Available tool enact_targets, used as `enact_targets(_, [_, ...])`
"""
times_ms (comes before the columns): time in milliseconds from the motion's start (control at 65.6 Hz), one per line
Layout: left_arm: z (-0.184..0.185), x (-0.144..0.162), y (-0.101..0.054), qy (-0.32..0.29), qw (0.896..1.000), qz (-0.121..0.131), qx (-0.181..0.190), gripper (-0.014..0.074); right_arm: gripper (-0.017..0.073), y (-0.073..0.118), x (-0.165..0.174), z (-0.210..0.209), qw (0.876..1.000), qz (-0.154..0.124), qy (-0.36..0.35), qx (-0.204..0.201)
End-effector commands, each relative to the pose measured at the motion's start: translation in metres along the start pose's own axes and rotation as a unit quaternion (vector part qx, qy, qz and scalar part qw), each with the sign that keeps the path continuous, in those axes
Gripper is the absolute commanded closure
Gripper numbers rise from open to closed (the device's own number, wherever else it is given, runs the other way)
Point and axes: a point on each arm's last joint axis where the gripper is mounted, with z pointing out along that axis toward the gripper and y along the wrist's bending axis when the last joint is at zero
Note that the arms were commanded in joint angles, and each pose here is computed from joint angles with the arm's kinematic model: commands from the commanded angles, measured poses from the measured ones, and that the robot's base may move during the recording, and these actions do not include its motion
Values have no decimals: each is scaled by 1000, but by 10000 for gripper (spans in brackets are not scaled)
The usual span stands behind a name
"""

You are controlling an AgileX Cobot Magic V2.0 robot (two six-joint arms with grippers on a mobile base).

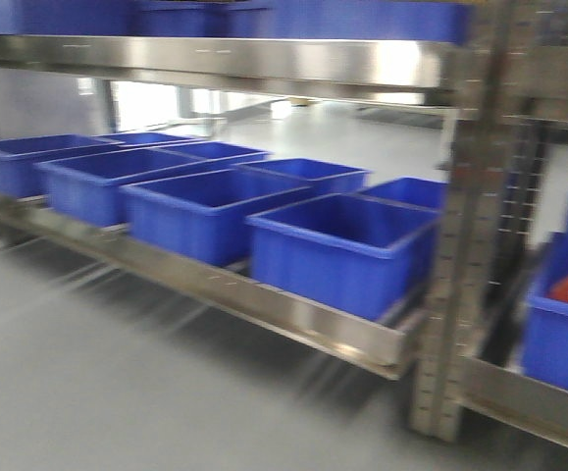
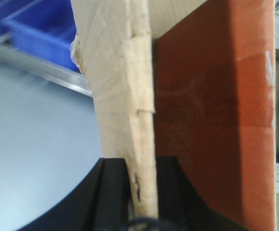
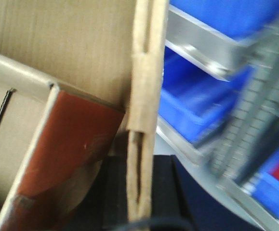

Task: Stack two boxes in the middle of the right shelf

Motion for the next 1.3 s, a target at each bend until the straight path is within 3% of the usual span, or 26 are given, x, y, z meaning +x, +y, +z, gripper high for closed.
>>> enact_targets(0, [-14,-5,1,-34,999,-3,9,705,712,-6,-8,-5,999,-17,-38,28])
enact_targets(1280, [-14,-5,1,-34,999,-3,9,705,712,-6,-8,-5,999,-17,-38,28])
